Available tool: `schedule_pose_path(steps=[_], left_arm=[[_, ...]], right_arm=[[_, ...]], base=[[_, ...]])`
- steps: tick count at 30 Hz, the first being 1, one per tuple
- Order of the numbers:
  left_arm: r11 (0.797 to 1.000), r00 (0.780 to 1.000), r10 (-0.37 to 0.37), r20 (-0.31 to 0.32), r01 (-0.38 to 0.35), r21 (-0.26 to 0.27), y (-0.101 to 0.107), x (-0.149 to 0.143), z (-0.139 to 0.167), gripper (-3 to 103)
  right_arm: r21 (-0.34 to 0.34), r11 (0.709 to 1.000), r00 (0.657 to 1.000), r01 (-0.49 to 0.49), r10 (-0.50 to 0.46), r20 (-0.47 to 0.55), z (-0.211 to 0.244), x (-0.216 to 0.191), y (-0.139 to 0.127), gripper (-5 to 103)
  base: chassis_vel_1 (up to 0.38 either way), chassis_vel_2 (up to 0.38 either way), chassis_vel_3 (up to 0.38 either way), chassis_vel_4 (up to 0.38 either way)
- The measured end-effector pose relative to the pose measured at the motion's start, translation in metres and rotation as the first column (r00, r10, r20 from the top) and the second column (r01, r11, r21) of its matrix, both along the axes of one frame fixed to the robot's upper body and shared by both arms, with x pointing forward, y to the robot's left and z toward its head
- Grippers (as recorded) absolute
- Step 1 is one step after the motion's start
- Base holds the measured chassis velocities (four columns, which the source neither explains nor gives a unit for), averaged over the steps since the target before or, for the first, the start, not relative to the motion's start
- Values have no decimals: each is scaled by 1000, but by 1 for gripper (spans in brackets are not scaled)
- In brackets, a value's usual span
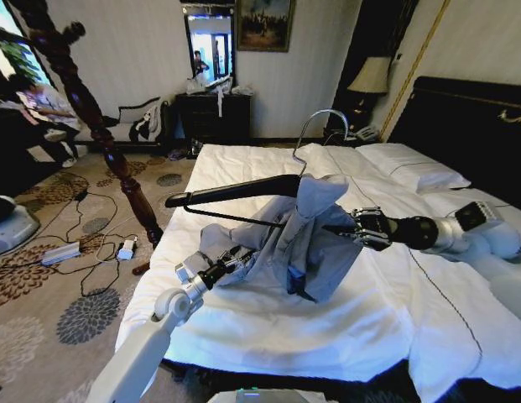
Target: Pick up the clothes from the bed and hang them on the clothes hanger.
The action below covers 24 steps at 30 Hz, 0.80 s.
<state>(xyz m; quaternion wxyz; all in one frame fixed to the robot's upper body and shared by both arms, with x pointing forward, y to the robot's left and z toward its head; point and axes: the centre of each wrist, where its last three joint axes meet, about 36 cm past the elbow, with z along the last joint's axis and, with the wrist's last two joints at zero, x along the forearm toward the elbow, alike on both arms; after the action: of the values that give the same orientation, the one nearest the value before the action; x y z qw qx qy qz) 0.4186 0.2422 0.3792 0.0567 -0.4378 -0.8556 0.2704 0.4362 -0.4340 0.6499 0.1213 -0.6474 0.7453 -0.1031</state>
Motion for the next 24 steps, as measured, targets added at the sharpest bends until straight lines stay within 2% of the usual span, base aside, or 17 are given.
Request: schedule_pose_path(steps=[2,4,7,9,13,15,17,20,24], left_arm=[[1000,1000,-2,7,2,0,1,-7,3,53],[1000,1000,-4,8,4,1,1,-10,4,53],[1000,1000,-11,17,10,19,4,-22,7,36],[1000,1000,-9,20,9,24,5,-24,7,36],[999,999,-4,34,2,39,10,-33,11,15],[999,999,-2,39,1,42,10,-35,12,15],[999,998,4,55,-7,53,12,-43,19,4],[998,997,16,72,-21,62,16,-49,27,1],[997,992,50,119,-58,58,35,-56,61,0]], right_arm=[[3,1000,1000,2,-2,1,0,0,-1,20],[4,1000,1000,2,-2,1,-1,0,-1,20],[5,1000,1000,2,-2,2,-1,0,-1,20],[5,1000,1000,2,-2,4,0,0,-1,20],[4,1000,1000,3,-3,6,1,0,-1,20],[5,1000,1000,6,-6,5,0,0,-1,20],[10,999,999,35,-35,-2,-3,1,-5,20],[15,998,998,66,-65,-12,-8,3,-10,20],[12,994,994,105,-104,-18,-16,5,-17,20]], base=[[0,0,0,0],[0,0,0,0],[0,0,0,0],[0,0,0,0],[0,0,0,0],[0,0,0,0],[0,0,0,0],[0,0,0,0],[0,0,0,0]])
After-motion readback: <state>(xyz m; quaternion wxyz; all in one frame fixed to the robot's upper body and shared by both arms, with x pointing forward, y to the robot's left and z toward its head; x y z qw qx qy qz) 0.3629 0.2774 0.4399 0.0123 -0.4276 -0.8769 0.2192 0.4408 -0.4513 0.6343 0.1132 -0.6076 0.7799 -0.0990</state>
